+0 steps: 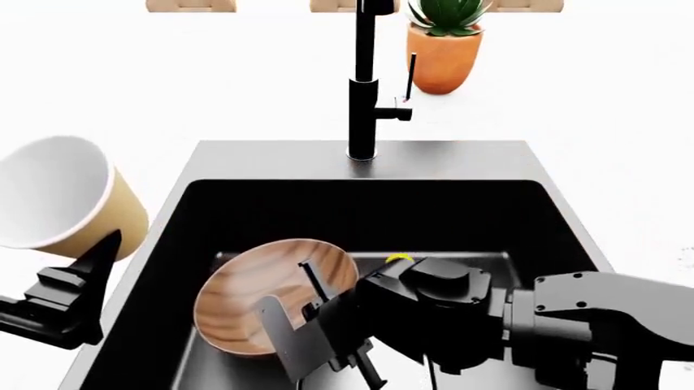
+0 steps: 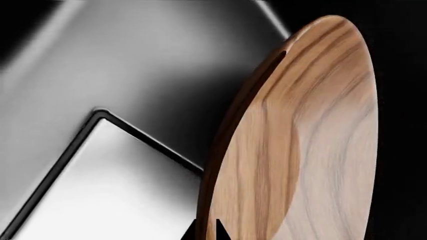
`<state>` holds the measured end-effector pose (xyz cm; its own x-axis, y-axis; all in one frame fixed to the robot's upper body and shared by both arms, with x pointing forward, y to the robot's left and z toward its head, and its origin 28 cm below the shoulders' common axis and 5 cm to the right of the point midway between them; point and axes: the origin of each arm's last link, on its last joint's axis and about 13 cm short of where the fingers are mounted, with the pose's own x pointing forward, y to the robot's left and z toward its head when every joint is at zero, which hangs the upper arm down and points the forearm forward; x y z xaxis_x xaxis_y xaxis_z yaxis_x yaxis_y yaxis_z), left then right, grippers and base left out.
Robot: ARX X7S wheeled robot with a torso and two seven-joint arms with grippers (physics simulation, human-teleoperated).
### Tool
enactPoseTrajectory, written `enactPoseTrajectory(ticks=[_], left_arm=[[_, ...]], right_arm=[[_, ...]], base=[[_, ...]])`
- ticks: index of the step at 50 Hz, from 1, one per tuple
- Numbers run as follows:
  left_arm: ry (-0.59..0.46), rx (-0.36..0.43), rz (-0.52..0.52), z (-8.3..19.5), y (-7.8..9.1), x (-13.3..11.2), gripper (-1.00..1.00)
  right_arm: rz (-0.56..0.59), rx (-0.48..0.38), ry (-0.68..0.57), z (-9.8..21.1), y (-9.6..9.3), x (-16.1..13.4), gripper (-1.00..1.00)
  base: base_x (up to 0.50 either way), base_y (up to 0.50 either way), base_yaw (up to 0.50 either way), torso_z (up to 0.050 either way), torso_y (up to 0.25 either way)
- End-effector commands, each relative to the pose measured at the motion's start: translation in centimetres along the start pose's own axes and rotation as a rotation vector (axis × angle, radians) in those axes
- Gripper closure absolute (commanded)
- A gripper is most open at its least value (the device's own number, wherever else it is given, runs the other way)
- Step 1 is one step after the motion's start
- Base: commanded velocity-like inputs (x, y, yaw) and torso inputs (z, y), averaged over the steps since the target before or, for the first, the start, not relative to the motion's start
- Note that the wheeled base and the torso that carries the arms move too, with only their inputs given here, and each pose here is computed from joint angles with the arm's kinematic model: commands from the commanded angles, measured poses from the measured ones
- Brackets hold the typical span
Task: Pick the bowl and cup and place them in the sink. Then turn on the water.
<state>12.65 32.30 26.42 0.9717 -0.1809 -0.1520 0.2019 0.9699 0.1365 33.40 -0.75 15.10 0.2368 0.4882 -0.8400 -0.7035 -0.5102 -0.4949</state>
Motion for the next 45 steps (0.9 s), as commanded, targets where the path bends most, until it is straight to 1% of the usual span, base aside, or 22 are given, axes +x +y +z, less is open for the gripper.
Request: enactPoseTrajectory(ticks=[1, 36, 37, 45], left_arm=[[0.002, -0.011, 0.001, -0.2, 0.0, 0.0, 1.00], [0.009, -0.018, 0.000, -0.6, 0.1, 0.0, 1.00], [0.009, -0.018, 0.000, -0.6, 0.1, 0.0, 1.00], [0.009, -0.018, -0.001, -0.6, 0.1, 0.1, 1.00]], right_arm=[[0.019, -0.012, 0.001, 0.0, 0.4, 0.8, 1.00], [0.087, -0.005, -0.003, 0.1, 1.4, 2.5, 1.00], [0.086, -0.004, 0.001, 0.1, 1.4, 2.5, -1.00], [0.084, -0.003, 0.031, -0.2, 0.7, 1.2, -1.00]], base=[[0.00, 0.00, 0.00, 0.000, 0.000], [0.00, 0.00, 0.00, 0.000, 0.000], [0.00, 0.00, 0.00, 0.000, 0.000], [0.00, 0.00, 0.00, 0.000, 0.000]])
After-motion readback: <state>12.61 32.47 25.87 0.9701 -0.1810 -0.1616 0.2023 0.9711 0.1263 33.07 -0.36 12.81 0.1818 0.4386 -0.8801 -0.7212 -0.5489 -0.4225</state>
